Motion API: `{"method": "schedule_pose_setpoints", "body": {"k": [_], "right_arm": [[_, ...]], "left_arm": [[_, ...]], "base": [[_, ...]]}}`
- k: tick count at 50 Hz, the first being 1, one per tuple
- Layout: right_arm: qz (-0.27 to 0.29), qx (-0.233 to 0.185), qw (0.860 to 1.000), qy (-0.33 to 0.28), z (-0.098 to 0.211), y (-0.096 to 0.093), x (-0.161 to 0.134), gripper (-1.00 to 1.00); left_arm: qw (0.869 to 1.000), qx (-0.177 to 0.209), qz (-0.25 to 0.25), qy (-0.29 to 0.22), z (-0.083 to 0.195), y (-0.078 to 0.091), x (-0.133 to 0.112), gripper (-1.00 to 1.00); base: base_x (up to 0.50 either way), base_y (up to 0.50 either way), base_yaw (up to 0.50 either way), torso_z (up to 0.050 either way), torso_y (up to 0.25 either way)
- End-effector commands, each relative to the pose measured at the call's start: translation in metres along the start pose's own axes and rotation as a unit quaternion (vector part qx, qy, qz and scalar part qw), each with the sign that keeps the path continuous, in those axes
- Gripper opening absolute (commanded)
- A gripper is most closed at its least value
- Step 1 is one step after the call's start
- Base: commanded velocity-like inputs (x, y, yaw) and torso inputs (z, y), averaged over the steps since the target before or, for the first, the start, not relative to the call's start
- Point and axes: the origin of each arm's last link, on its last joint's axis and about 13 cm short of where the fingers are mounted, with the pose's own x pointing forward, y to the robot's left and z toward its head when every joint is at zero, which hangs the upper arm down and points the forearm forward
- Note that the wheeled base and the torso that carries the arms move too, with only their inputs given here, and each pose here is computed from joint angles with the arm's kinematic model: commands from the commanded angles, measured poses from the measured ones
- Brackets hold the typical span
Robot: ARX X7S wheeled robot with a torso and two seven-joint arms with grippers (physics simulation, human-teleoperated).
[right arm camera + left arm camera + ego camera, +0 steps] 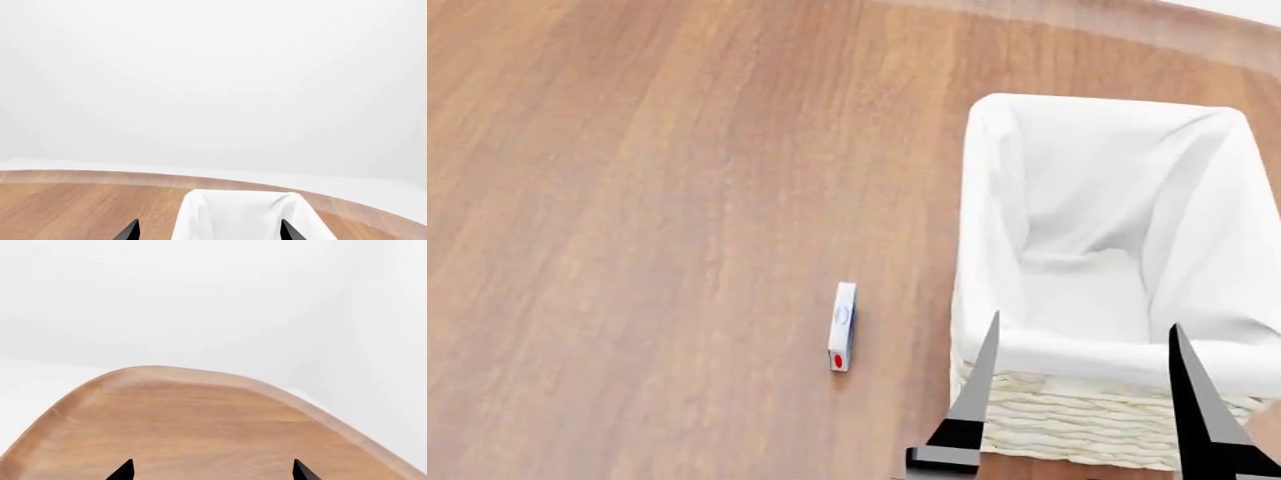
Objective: Pick up the ketchup, and put it in the basket.
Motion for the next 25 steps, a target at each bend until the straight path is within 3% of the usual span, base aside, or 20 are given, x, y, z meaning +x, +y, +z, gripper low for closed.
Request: {"method": "schedule_pose_setpoints", "body": {"k": [1,25], "right_arm": [[0.001,0.0,1.0,0.0,0.0,0.0,0.0,1.0],[-0.001,0.0,1.0,0.0,0.001,-0.001,0.0,1.0]], "left_arm": [[1.0,-0.002,0.028,0.006,-0.001,0.002,0.001,1.0],[0.996,-0.005,0.05,0.073,-0.016,0.003,0.003,1.0]], "base": [[0.0,0.0,0.0,0.0,0.0],[0.0,0.0,0.0,0.0,0.0]]}}
